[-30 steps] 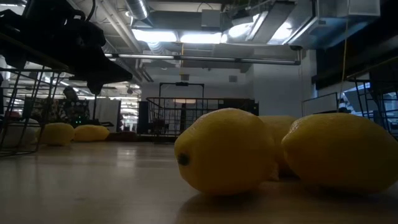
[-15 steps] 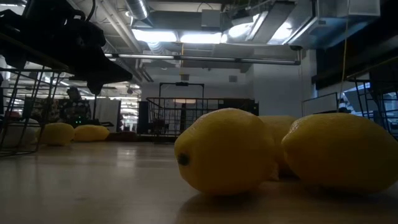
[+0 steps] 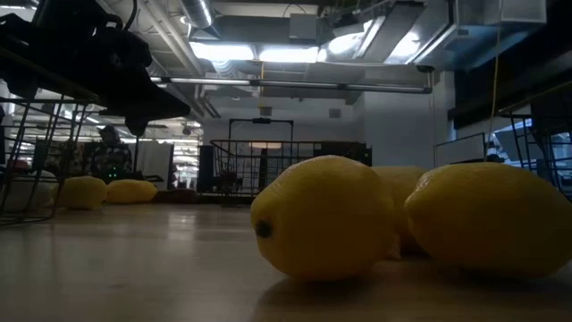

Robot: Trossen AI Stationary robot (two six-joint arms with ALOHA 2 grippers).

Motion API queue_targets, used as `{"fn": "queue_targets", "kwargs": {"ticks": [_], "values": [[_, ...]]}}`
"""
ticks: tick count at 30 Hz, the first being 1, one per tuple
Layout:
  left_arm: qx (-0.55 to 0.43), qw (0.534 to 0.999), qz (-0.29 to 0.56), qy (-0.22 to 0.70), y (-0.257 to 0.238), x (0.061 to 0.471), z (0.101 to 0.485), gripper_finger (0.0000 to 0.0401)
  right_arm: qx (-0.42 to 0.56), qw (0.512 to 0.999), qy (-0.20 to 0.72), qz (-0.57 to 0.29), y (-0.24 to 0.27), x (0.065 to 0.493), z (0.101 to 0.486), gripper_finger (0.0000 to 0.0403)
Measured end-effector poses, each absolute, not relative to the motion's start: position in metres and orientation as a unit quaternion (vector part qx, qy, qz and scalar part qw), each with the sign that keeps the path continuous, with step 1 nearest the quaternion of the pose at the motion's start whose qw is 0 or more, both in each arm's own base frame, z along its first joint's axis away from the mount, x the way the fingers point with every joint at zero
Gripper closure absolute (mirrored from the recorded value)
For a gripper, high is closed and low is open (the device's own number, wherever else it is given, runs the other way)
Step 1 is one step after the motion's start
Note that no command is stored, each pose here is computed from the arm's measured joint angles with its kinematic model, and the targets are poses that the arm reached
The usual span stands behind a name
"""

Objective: Sort produce into baskets
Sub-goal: Put the chili bell pepper into the bottom right wire basket, then put the lemon into the top wire basket

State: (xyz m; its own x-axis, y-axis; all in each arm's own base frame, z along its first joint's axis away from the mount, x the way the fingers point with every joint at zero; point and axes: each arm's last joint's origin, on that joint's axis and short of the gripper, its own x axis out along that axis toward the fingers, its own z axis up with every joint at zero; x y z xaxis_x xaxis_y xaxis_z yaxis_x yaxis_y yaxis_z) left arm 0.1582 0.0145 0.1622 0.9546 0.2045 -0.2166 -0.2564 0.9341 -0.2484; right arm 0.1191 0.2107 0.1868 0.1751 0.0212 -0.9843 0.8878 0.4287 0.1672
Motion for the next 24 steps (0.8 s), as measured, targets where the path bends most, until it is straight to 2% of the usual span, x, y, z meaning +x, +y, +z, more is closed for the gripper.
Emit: {"fn": "queue_targets", "kwargs": {"ticks": [12,19,24], "values": [[-0.138,0.979,0.118,0.094,0.0144,0.1582,0.1622,0.0388,0.422,0.63,0.562,-0.332,0.2126,0.119,0.1869,0.0184],[-0.138,0.979,0.118,0.094,0.0145,0.1582,0.1622,0.0388,0.429,0.649,0.546,-0.311,0.2148,0.1217,0.1881,0.0174],[-0.138,0.979,0.118,0.094,0.0144,0.1582,0.1622,0.0388,0.434,0.635,0.561,-0.305,0.2141,0.12,0.1948,0.0174]]}}
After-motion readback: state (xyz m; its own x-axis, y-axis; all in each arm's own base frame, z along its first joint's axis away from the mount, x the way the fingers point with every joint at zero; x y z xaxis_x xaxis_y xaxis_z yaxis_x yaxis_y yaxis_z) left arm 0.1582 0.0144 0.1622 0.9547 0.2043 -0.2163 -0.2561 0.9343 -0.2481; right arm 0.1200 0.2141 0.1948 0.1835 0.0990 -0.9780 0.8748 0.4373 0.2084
